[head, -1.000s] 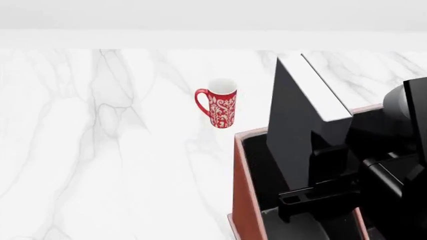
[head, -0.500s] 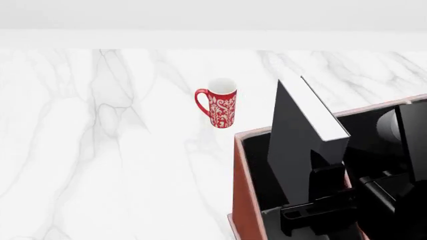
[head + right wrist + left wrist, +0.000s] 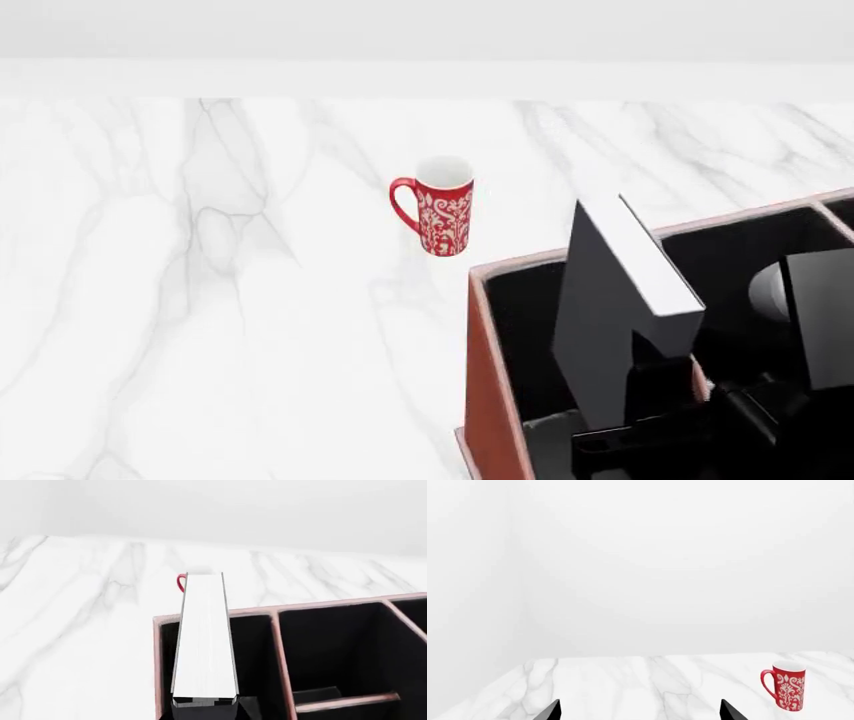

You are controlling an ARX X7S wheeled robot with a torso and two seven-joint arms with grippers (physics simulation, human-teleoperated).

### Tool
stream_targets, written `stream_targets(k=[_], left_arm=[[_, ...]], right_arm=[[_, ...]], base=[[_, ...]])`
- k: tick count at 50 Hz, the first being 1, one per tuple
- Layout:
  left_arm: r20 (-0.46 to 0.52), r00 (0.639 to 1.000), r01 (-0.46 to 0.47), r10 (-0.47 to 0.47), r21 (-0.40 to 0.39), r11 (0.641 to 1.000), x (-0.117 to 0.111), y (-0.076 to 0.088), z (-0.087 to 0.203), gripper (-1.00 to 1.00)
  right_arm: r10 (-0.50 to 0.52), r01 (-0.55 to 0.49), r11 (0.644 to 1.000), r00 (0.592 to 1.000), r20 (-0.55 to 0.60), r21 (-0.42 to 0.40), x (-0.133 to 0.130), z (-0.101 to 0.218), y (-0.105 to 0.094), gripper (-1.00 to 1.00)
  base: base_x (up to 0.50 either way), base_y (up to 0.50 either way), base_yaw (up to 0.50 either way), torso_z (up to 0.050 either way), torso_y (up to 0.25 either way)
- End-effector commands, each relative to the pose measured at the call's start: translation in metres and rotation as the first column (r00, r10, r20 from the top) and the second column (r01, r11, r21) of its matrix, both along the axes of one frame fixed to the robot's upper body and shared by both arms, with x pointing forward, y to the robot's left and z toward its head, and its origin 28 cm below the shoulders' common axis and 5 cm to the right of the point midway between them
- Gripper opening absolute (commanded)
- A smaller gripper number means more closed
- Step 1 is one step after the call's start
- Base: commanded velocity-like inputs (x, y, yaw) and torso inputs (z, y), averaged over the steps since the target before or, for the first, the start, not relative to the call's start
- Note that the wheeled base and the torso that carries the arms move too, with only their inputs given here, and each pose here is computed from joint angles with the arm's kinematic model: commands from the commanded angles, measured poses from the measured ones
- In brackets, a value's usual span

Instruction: Pick up the book and place it in the left compartment of the caddy.

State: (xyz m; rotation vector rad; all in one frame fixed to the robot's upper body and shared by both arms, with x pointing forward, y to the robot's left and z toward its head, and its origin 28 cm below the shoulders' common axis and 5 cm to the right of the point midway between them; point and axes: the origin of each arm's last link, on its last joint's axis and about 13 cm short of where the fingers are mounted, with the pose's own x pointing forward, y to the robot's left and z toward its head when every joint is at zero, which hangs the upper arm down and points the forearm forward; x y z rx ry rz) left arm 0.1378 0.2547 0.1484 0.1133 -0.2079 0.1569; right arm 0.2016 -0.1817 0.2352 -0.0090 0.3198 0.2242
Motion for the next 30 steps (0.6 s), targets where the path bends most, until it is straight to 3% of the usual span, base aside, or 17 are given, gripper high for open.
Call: stream_targets(k=[1, 18, 30], left_arm=[[-0.001, 1.0, 0.002, -0.002, 0.002, 1.0, 0.0, -0.001, -0.001, 1.0], [-0.001, 1.0, 0.002, -0.002, 0.002, 1.0, 0.0, 0.0, 0.0, 1.0], [0.003, 1.0, 0.004, -0.004, 0.0, 1.0, -0.001, 0.0, 0.001, 1.0]], right_arm=[[-0.028, 0.03, 0.999, 0.999, 0.038, -0.032, 0.007, -0.011, -0.004, -1.0], [0.034, -0.036, 0.999, 0.994, 0.103, 0.02, -0.003, -0.022, -0.004, -1.0], [0.039, -0.039, 0.999, 0.985, 0.166, -0.004, -0.001, -0.035, -0.004, -1.0]], base=[[0.0, 0.0, 0.0, 0.0, 0.0], [0.0, 0.0, 0.0, 0.001, 0.002], [0.0, 0.0, 0.0, 0.0, 0.001]])
